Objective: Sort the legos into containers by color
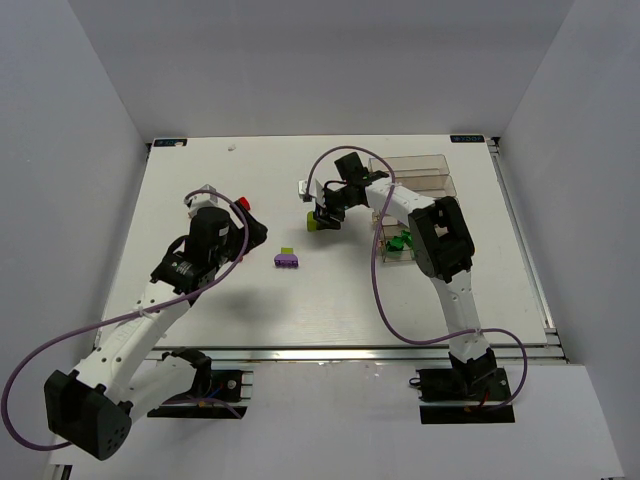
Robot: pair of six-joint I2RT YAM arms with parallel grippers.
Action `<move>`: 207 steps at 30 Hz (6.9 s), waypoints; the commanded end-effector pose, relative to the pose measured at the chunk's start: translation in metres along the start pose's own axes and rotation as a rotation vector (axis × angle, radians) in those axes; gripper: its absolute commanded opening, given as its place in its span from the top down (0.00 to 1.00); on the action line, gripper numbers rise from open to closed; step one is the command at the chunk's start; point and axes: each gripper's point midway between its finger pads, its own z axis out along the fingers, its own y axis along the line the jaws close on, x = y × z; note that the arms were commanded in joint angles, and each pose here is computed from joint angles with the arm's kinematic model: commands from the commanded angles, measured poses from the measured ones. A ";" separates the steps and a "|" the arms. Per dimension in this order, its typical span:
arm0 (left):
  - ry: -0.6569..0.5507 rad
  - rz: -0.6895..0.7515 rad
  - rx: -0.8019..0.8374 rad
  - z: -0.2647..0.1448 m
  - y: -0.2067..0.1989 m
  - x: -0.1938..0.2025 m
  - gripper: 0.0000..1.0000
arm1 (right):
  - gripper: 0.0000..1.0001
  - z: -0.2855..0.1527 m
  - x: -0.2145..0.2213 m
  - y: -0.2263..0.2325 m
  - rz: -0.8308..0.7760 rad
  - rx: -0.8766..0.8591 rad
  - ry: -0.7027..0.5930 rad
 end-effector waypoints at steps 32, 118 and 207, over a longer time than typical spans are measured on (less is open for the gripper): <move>0.284 -0.074 0.573 0.036 -0.109 0.054 0.15 | 1.00 -0.137 -0.131 0.115 0.173 -0.137 -0.346; 0.481 0.028 0.723 0.067 -0.189 0.089 1.00 | 0.10 -0.289 0.119 -0.092 0.944 0.834 -0.038; 0.459 0.453 -0.081 0.138 -0.008 0.083 0.26 | 0.38 -0.186 -0.088 0.114 0.322 0.178 -0.163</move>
